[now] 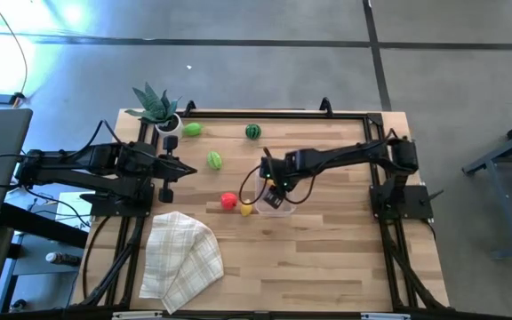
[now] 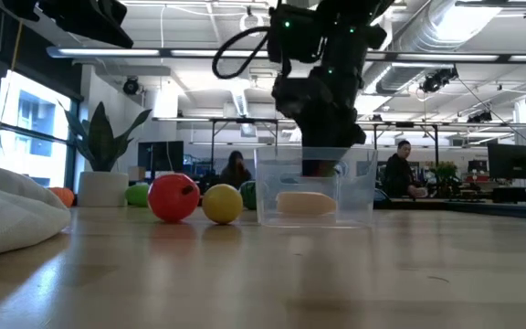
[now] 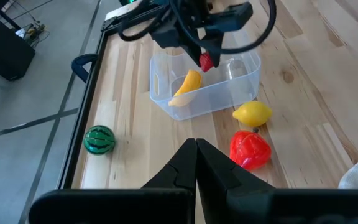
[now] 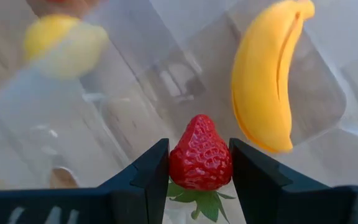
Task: Pick and placing Produce into tupperware
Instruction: Put the strawberry into the transparent bin
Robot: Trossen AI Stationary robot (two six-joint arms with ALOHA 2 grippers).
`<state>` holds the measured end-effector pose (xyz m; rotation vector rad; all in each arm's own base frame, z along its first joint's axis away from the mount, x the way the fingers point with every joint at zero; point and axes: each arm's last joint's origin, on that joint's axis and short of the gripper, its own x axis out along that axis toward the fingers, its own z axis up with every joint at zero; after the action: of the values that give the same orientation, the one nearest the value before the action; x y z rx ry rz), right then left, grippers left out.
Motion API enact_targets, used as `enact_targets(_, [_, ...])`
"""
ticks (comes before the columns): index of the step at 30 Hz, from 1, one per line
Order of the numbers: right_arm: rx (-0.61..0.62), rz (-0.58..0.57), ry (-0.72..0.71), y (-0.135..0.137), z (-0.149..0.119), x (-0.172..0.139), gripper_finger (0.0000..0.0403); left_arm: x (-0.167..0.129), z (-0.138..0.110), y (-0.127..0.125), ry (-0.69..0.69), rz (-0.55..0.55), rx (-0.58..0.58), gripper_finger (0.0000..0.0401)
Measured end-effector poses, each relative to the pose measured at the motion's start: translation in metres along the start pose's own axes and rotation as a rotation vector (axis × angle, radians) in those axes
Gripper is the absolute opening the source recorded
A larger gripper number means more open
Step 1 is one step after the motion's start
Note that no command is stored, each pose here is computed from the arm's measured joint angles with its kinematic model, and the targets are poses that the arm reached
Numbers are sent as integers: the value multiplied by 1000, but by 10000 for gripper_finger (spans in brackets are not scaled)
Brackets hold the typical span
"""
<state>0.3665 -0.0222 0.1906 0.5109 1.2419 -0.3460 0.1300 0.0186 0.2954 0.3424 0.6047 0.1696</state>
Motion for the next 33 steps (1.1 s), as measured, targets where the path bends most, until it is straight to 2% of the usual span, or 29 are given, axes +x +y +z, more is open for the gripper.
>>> enact_targets(12, [1, -21, 43, -1, -1, 29, 142, 0, 0, 0, 0, 0, 0, 1])
enact_targets(33, [2, -48, 50, 1, -3, 37, 151, 0, 0, 0, 0, 0, 0, 1])
